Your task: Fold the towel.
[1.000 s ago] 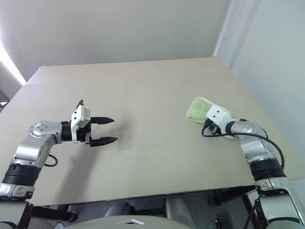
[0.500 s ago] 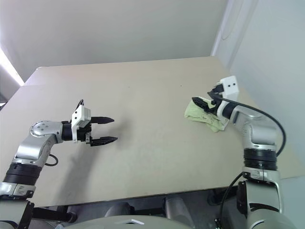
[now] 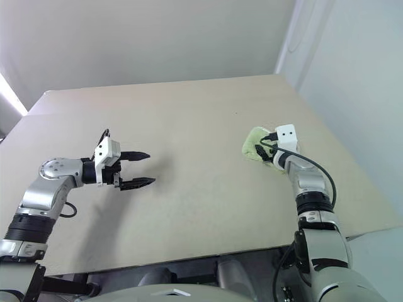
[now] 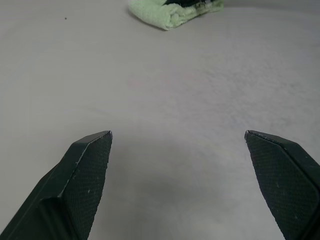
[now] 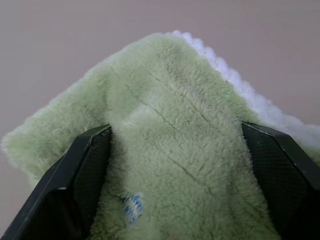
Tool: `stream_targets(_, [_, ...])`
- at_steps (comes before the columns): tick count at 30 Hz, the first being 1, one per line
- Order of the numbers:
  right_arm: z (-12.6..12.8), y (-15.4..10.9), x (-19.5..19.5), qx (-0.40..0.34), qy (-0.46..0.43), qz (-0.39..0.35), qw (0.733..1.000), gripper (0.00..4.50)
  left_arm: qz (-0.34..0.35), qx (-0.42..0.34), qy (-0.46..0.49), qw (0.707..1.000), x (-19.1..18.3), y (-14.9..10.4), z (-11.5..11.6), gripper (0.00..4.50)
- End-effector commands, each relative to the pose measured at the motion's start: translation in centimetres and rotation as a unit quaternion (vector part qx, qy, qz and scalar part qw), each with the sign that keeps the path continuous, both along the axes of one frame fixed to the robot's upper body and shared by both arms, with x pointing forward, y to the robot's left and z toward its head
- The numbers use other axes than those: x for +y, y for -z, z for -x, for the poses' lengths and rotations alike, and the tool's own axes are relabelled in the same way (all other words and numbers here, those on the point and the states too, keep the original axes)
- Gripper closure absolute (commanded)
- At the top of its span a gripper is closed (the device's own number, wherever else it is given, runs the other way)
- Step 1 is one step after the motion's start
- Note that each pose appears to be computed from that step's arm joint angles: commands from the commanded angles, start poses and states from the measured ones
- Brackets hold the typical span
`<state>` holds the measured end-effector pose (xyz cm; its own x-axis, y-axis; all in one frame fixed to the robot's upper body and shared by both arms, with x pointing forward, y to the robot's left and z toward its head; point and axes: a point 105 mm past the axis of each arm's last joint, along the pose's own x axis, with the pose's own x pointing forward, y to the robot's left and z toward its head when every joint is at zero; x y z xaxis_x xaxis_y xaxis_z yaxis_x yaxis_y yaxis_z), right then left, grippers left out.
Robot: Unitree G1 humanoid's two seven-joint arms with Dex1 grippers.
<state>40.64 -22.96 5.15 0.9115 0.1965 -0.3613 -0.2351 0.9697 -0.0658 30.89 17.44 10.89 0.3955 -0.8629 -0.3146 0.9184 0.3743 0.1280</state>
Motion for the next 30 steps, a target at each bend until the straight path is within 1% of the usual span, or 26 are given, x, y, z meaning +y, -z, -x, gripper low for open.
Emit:
stream_targets(1, [0.4,1.8,2.3,0.026,-0.033,0.01,0.999,0.33,0.006,-0.027,-0.003,1.0,-0.1,-1.0,-0.3,0.01])
stream_targets(5, [0.5,2.0,2.6,0.03,-0.042,0.023,0.998,0.33,0.01,-0.026,-0.006,1.0,0.1,-1.1,-0.2,0.01])
stream_targets(6, [0.5,1.8,2.5,0.027,-0.04,0.022,0.999,0.33,0.013,-0.026,-0.008,1.0,0.1,-1.1,-0.3,0.01])
stream_targets(8, [0.1,0.4,1.6,0.007,-0.035,0.022,0.999,0.33,0.026,-0.026,-0.014,0.999,0.1,-1.5,-0.5,0.01])
stream_targets(9, [0.0,-0.5,1.0,-0.004,-0.032,0.013,0.999,0.33,0.031,-0.026,-0.018,0.999,0.2,-1.6,-0.6,0.01])
stream_targets(11, [0.1,-4.0,0.3,-0.044,-0.054,-0.021,0.997,0.33,0.035,-0.029,-0.02,0.999,0.3,-1.8,-0.7,0.01])
stream_targets(13, [0.9,-7.5,-0.3,-0.08,-0.081,-0.046,0.992,0.33,0.043,-0.028,-0.023,0.998,0.3,-2.0,-0.7,0.01])
stream_targets(16, [2.8,-10.4,-0.5,-0.108,-0.117,-0.04,0.986,0.33,0.052,-0.028,-0.034,0.998,0.6,-2.2,-1.0,0.01])
stream_targets(18, [4.9,-11.6,0.1,-0.104,-0.167,-0.042,0.98,0.33,0.05,-0.027,-0.036,0.998,0.7,-2.1,-1.2,0.01])
stream_targets(21, [8.9,-12.2,2.1,-0.077,-0.257,-0.045,0.962,0.33,0.054,-0.027,-0.041,0.997,0.7,-2.3,-1.5,0.01])
stream_targets(22, [10.3,-12.3,2.6,-0.065,-0.281,-0.06,0.956,0.33,0.055,-0.026,-0.041,0.997,0.6,-2.4,-1.7,0.01])
stream_targets(24, [12.0,-12.1,3.6,-0.047,-0.309,-0.071,0.947,0.33,0.056,-0.025,-0.045,0.997,1.0,-2.5,-1.9,0.01])
stream_targets(27, [14.0,-11.0,4.7,-0.025,-0.342,-0.064,0.937,0.33,0.056,-0.027,-0.059,0.996,1.8,-2.6,-2.5,0.01])
stream_targets(30, [15.0,-10.5,5.5,-0.016,-0.364,-0.066,0.929,0.33,0.065,-0.032,-0.082,0.994,2.6,-3.3,-3.2,0.01])
